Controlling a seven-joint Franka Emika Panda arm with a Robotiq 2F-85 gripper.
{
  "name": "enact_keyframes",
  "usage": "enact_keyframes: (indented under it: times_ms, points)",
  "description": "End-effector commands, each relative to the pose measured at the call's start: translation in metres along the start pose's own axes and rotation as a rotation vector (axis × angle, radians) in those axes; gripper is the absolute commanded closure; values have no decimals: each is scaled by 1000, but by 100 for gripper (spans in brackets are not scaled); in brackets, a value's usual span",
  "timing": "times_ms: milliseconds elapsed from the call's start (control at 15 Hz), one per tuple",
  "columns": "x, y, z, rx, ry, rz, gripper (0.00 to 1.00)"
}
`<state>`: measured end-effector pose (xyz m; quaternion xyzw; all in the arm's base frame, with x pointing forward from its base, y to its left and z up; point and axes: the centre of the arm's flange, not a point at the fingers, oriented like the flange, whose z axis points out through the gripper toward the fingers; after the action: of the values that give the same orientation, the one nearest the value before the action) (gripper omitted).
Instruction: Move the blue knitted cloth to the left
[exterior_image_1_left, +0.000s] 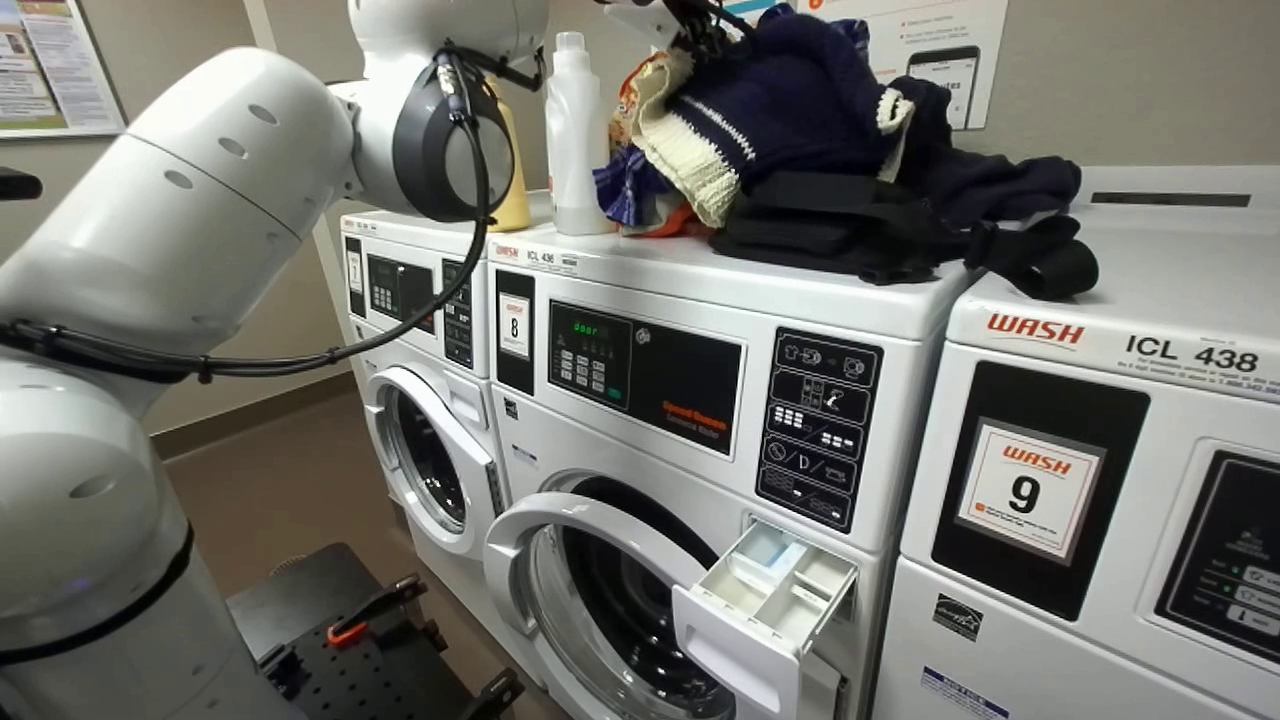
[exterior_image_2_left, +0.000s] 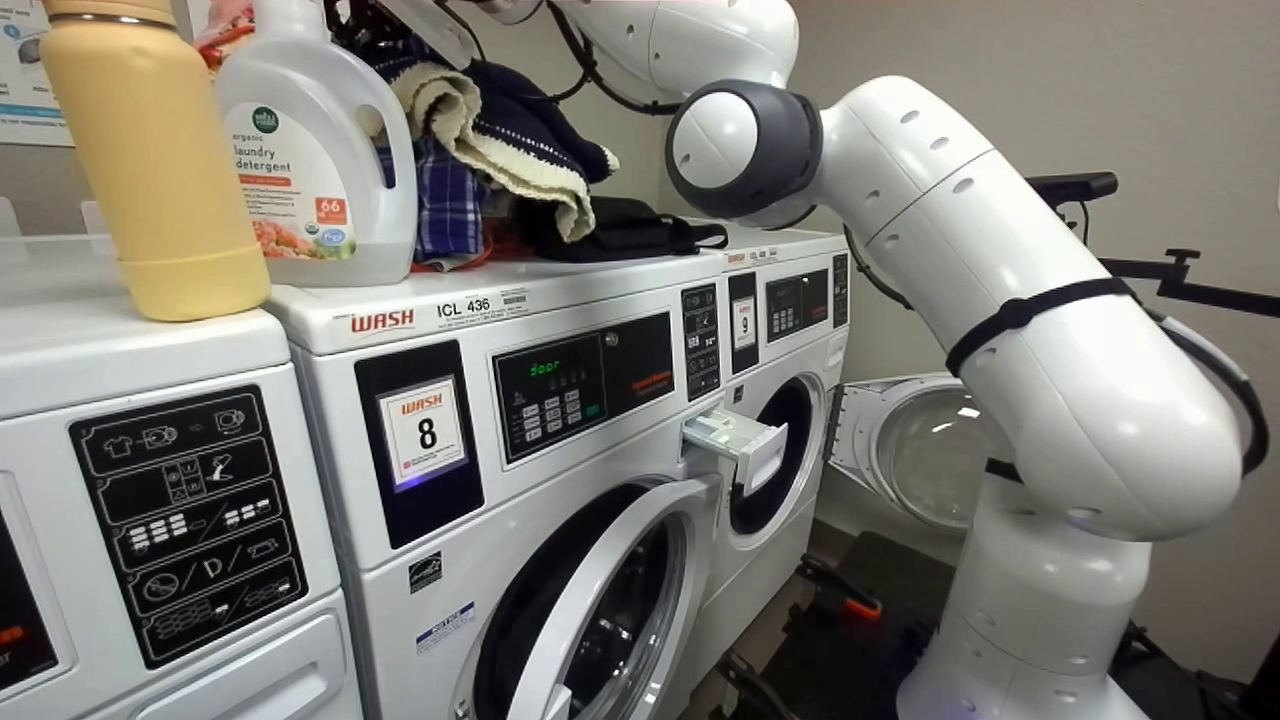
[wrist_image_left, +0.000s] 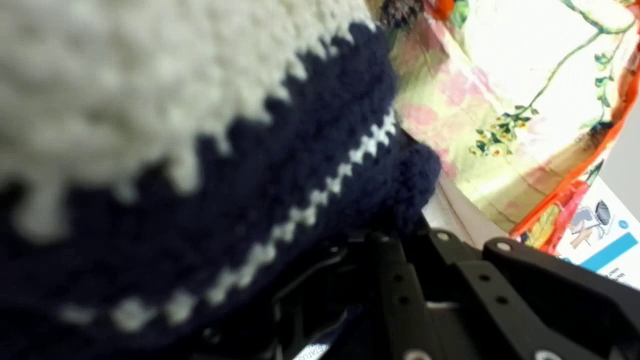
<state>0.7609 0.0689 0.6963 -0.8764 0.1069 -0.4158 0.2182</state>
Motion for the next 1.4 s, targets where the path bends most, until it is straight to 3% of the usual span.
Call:
enact_keyframes:
  times_ms: [0,133,200,733,1067,1333]
  points:
    - [64,-18,34,12,-37,-5,97]
    - [65,-22,27,13,-35,-10,66]
    - [66,-24,23,15,-33,-12,64]
    - [79,-41,-27,13,40,-25,4]
    - [88,-48,-75,-26,102,-32,0]
    - [93,-9,-108,-157,121,12,0]
